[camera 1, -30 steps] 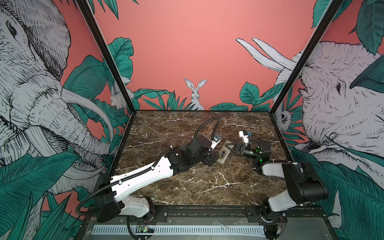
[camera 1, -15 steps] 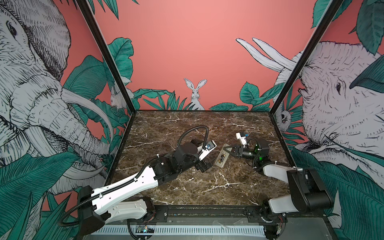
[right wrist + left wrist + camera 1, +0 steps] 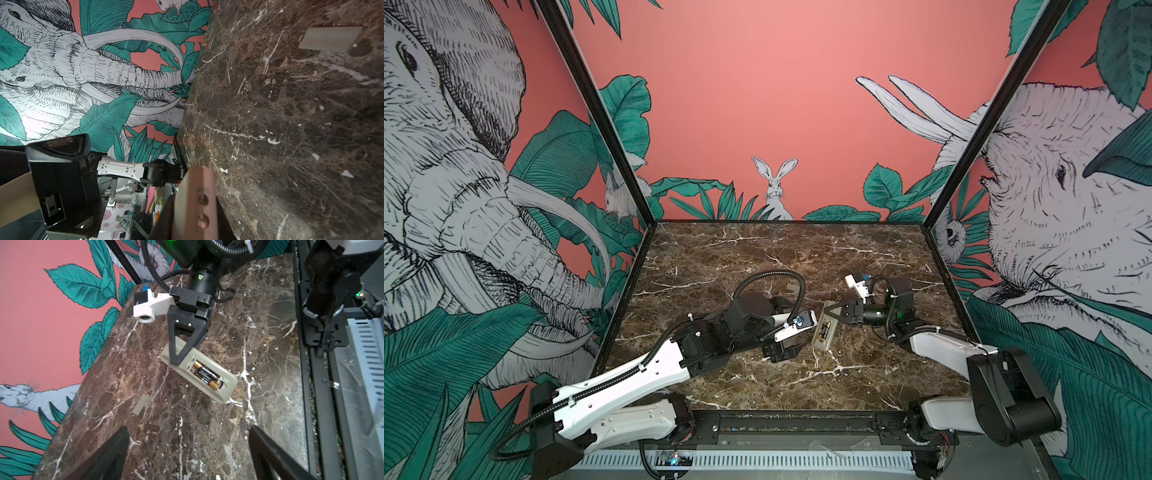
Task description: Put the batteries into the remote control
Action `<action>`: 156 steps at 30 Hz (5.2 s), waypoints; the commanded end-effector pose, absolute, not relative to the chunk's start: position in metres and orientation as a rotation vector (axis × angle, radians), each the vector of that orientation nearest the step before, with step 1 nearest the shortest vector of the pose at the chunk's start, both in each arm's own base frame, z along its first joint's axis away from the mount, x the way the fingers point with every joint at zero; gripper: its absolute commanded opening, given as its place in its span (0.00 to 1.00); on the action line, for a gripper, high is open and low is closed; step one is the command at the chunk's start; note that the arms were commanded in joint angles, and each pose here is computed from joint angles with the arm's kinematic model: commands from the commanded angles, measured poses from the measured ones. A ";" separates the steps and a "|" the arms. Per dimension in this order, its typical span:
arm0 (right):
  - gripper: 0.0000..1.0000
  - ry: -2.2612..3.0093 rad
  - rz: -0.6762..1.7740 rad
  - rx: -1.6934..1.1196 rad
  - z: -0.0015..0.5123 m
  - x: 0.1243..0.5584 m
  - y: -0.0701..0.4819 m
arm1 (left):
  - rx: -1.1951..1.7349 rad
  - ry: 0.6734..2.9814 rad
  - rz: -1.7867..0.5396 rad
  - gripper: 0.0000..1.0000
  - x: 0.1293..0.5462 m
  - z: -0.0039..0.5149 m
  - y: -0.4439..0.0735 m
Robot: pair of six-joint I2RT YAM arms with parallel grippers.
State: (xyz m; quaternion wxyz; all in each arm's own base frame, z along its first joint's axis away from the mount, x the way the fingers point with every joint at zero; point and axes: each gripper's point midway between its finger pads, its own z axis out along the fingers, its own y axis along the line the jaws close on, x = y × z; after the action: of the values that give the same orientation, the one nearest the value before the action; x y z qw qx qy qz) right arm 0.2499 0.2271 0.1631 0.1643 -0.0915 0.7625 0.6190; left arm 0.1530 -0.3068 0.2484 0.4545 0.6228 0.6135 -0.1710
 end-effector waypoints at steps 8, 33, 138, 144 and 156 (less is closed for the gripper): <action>0.00 2.138 1.804 -0.355 0.171 0.240 0.235 | 1.721 1.447 -0.472 0.63 0.138 0.229 -0.334; 0.00 2.136 1.812 -0.385 0.173 0.235 0.237 | 1.911 1.431 -0.417 0.41 0.142 0.188 -0.364; 0.00 2.123 1.555 -0.278 0.171 0.264 0.207 | 1.075 2.064 -0.417 0.75 0.239 0.220 -0.318; 0.00 2.110 1.513 -0.272 0.173 0.269 0.198 | 1.046 2.181 -0.366 0.79 0.268 0.208 -0.318; 0.00 2.108 1.458 -0.293 0.171 0.265 0.187 | 1.024 2.318 -0.363 0.84 0.365 0.164 -0.334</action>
State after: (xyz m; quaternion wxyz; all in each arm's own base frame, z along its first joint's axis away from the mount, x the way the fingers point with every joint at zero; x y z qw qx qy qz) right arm 0.2632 0.1874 0.1591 0.2544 -0.0831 0.7951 0.5443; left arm 0.3623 -0.3290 0.1623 0.3014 0.3733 0.8683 -0.1256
